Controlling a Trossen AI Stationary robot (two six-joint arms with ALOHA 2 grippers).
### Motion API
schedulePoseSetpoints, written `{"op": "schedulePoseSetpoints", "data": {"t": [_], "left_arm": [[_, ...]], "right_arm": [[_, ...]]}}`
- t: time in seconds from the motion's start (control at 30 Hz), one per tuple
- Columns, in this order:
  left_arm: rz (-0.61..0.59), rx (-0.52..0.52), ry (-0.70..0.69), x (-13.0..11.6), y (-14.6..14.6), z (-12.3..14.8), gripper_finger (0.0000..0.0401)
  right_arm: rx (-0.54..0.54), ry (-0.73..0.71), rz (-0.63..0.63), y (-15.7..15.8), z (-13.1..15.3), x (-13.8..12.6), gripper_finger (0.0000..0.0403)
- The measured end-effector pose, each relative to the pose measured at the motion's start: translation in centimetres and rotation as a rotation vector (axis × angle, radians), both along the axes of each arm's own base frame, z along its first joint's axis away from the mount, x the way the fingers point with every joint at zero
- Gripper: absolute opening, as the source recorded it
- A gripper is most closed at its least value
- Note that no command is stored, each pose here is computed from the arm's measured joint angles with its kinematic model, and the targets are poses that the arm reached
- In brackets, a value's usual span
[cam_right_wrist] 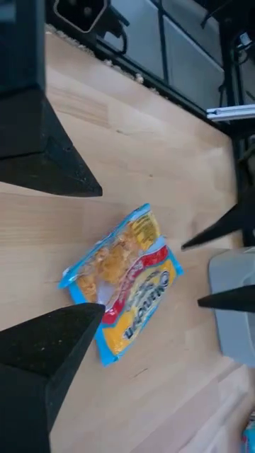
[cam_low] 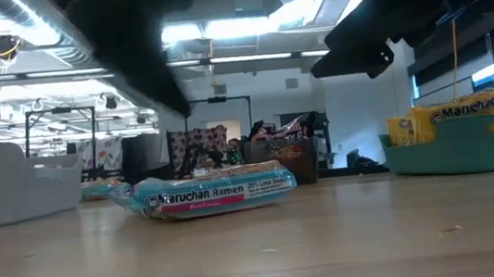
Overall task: Sort Maruchan noodles
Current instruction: Put the left blue noodle pack into the gray bin
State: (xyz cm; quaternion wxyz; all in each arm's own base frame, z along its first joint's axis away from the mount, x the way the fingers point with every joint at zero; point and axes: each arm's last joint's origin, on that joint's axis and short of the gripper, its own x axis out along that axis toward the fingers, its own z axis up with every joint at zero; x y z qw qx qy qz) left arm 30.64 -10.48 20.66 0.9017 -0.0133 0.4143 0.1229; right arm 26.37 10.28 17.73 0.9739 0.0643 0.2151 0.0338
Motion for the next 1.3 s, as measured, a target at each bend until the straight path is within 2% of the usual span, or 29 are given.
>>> {"op": "schedulePoseSetpoints", "data": {"t": [0.17,0.37,0.53,0.73,0.83,1.0,1.17,1.3], "left_arm": [[0.075,-0.009,0.054,-0.9,0.1,-0.9,0.0242],[0.048,0.042,0.142,-2.4,0.7,-3.3,0.0242],[0.068,0.027,0.12,-3.0,1.2,-5.0,0.0242],[0.06,-0.085,0.079,-3.1,2.8,-5.1,0.0242],[0.052,-0.191,0.03,-2.8,4.0,-5.1,0.0242],[0.112,-0.273,-0.01,-3.1,5.8,-5.5,0.0242],[0.14,-0.343,-0.005,-3.1,6.7,-5.4,0.0242],[0.106,-0.367,-0.056,-3.4,7.3,-3.9,0.0242]], "right_arm": [[0.026,-0.018,0.04,0.5,-1.0,0.8,0.0243],[0.026,-0.019,0.104,1.3,-3.1,2.5,0.0243],[-0.016,-0.002,0.177,2.2,-4.1,4.1,0.0243],[-0.082,-0.038,0.275,3.3,-4.0,6.1,0.0243],[-0.091,-0.043,0.335,3.7,-4.0,6.8,0.0243],[-0.109,-0.035,0.357,3.8,-5.0,8.1,0.0243],[-0.114,-0.04,0.298,1.4,-5.2,9.2,0.0243],[-0.089,-0.023,0.315,-0.1,-6.0,9.7,0.0243]]}}
